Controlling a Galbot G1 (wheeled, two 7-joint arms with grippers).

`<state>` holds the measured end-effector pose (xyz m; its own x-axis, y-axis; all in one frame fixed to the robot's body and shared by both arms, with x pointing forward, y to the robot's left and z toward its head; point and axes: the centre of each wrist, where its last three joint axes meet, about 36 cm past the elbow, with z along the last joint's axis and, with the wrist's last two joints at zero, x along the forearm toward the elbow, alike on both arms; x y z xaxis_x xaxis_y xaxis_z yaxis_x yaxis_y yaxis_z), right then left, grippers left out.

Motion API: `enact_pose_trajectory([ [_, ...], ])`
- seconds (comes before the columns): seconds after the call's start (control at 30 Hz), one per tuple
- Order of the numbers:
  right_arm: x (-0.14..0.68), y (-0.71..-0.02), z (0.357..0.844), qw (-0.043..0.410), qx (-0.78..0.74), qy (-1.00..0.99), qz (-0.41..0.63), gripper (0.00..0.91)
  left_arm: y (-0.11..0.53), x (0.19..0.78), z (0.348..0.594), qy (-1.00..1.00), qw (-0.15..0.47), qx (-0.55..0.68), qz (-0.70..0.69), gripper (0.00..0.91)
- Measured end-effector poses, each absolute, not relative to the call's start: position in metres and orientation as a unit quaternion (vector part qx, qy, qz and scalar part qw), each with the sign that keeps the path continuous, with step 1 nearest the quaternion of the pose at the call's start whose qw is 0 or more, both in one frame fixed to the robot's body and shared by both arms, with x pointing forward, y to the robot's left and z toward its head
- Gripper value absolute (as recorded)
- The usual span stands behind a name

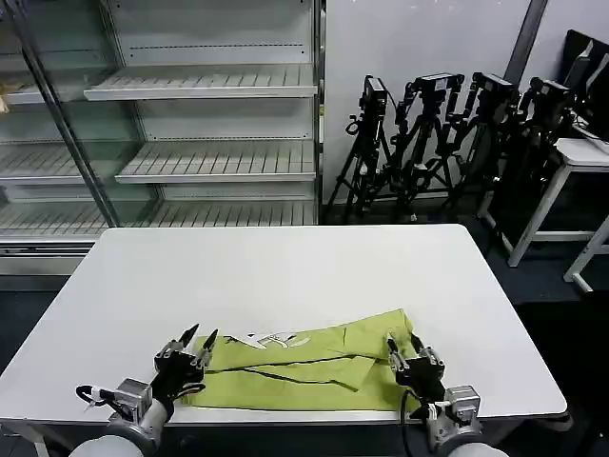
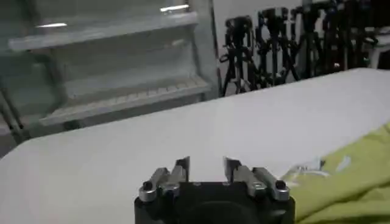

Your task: Fold and organize the clothes.

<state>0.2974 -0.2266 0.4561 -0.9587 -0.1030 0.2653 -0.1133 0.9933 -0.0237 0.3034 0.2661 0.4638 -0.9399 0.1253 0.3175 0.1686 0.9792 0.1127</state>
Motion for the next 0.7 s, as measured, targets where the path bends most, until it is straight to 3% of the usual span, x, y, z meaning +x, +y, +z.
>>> enact_pose_trajectory([
  [0.57,0.283,-0.225,0.471,0.116,0.036,-0.992,0.025,0.907,0.225,0.294,0.428,-0.978,0.205,-0.03,-0.001,0.907],
  [0.63,0.282,-0.225,0.473,0.114,0.035,-0.993,0.025,0.907,0.222,0.295,0.424,-0.977,0.212,-0.029,0.003,0.272],
  [0.67,0.282,-0.225,0.473,0.114,0.034,-0.993,0.025,0.907,0.221,0.295,0.422,-0.976,0.214,-0.028,0.004,0.272],
  [0.7,0.281,-0.225,0.474,0.113,0.034,-0.993,0.025,0.907,0.22,0.296,0.42,-0.976,0.216,-0.026,0.004,0.081],
])
